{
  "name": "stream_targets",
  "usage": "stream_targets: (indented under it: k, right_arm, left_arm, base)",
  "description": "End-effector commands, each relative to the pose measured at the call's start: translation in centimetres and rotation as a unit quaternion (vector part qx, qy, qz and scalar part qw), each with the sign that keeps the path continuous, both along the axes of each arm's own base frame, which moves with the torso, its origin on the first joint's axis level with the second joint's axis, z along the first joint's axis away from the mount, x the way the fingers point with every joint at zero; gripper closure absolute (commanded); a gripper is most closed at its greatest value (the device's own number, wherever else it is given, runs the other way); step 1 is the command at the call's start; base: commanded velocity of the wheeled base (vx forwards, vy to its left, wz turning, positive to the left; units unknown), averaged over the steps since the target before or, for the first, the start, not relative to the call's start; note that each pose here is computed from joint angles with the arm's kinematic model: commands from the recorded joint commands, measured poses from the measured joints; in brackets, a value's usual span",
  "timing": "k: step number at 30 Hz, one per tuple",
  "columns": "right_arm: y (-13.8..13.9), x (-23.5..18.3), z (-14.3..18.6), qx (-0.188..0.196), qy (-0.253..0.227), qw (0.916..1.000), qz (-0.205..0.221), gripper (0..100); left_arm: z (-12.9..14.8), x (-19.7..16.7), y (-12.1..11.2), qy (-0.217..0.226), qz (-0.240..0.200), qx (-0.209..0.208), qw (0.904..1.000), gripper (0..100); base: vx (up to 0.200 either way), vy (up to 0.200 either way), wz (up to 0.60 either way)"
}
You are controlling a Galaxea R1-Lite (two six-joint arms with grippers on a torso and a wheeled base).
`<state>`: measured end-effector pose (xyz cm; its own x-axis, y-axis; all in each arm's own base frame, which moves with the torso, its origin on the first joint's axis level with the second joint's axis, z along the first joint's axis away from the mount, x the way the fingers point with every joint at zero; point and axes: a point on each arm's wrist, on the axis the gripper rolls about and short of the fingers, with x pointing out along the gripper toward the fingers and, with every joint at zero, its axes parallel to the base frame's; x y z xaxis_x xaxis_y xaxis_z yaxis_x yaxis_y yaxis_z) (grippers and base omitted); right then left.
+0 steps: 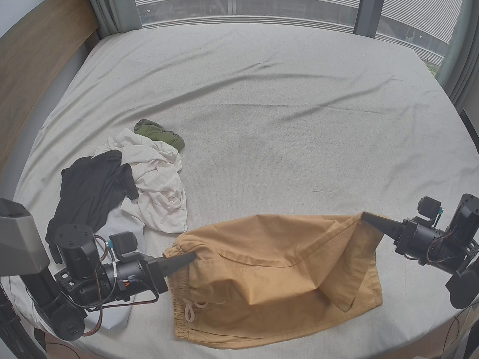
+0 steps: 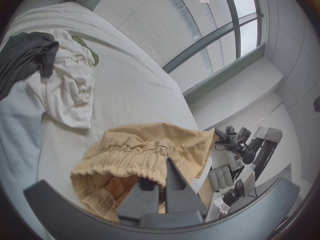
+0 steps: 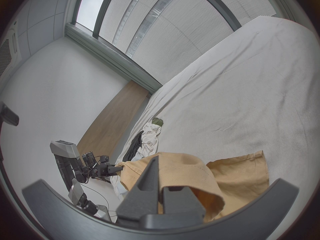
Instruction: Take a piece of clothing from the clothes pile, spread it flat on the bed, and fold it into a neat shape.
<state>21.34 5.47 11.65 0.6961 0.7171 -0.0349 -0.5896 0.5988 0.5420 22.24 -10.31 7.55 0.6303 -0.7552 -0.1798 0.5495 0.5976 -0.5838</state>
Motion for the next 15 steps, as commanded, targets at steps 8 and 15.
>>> stream_targets:
  k: [8,15]
  right_arm:
    - [-0.70,-0.15,0.80,0.011,-0.011,0.9999,0.001,100]
    - [-1.21,-0.02,0.83,0.011,-0.012,0.9998,-0.009,100]
  left_arm:
    - [1.99,0.54,0.53,-0.039,0.014,-0.022,0.9989,100]
    - [2.27,1.04,0.83,-0.047,0.021,-0.026,0.9983,100]
  base:
    - [0.000,0.000,0.00]
    - [0.000,0.000,0.00]
